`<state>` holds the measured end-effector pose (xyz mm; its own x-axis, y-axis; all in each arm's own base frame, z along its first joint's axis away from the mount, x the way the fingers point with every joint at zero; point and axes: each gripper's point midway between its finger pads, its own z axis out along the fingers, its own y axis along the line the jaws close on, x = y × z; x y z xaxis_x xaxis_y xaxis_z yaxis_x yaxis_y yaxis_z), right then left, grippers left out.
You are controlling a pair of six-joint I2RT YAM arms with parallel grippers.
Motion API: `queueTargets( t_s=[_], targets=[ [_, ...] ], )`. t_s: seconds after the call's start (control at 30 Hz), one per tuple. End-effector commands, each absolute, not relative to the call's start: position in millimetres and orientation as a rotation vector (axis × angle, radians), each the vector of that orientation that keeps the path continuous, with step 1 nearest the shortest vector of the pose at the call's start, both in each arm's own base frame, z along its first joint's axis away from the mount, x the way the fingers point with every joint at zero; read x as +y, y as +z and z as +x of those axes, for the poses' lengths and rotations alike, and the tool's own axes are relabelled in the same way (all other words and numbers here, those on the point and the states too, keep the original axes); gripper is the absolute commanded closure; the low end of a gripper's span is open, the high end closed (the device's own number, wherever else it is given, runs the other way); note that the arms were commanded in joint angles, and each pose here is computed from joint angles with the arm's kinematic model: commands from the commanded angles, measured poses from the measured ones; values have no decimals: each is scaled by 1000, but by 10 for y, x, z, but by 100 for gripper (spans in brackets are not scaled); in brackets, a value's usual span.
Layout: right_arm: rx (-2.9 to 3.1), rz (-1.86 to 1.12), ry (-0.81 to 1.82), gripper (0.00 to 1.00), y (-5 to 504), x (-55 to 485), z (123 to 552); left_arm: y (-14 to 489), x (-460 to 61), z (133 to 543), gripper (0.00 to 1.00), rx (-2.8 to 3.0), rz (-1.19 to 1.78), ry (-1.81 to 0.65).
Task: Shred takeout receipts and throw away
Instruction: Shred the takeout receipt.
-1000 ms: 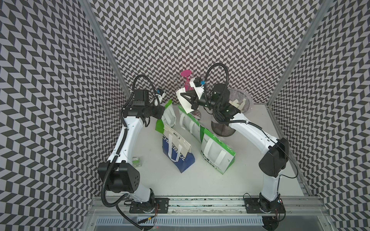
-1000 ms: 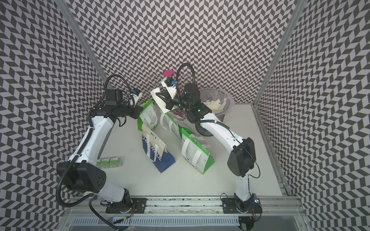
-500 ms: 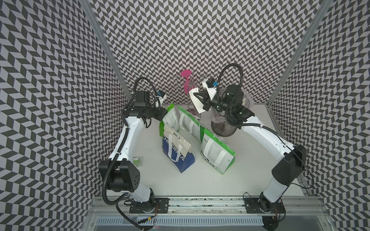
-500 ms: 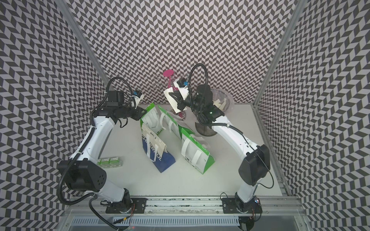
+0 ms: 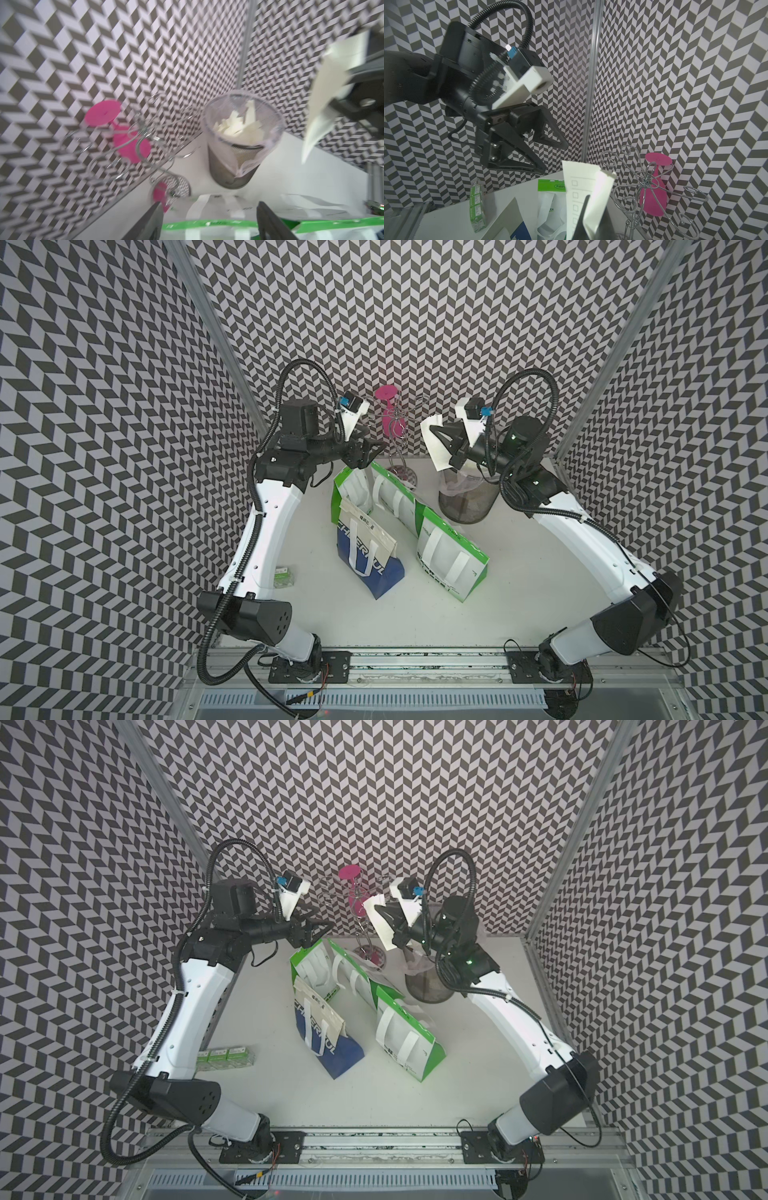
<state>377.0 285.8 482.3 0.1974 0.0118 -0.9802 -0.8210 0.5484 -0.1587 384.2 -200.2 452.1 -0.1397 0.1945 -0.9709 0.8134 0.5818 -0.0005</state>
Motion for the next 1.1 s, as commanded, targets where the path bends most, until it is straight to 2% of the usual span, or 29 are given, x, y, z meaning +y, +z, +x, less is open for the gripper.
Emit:
queueTargets(
  t_s=[0.0, 0.1, 0.37, 0.53, 0.73, 1.0, 1.07],
  targets=[
    [1138, -834, 703, 97, 5108, 2707, 3552, 4982, -2374, 3531, 27, 1455, 926, -883],
    [1132, -832, 695, 98, 5133, 2571, 3518, 5136, -2677, 3400, 27, 1357, 956, -1022],
    [1108, -851, 713, 98, 5132, 2386, 3387, 5268, -3131, 3369, 27, 1261, 1002, -1150],
    [1100, -872, 733, 98, 5102, 2386, 3330, 5231, -3334, 3372, 33, 1255, 1017, -1215],
    [1105, -887, 752, 98, 5042, 2403, 3318, 5268, -3425, 3284, 46, 1217, 1043, -1265],
    [1099, -908, 781, 98, 4997, 2432, 3285, 5228, -3468, 3300, 73, 1226, 1047, -1288],
    [1095, -910, 785, 98, 4998, 2433, 3273, 5214, -3472, 3308, 82, 1231, 1049, -1293]
  ],
)
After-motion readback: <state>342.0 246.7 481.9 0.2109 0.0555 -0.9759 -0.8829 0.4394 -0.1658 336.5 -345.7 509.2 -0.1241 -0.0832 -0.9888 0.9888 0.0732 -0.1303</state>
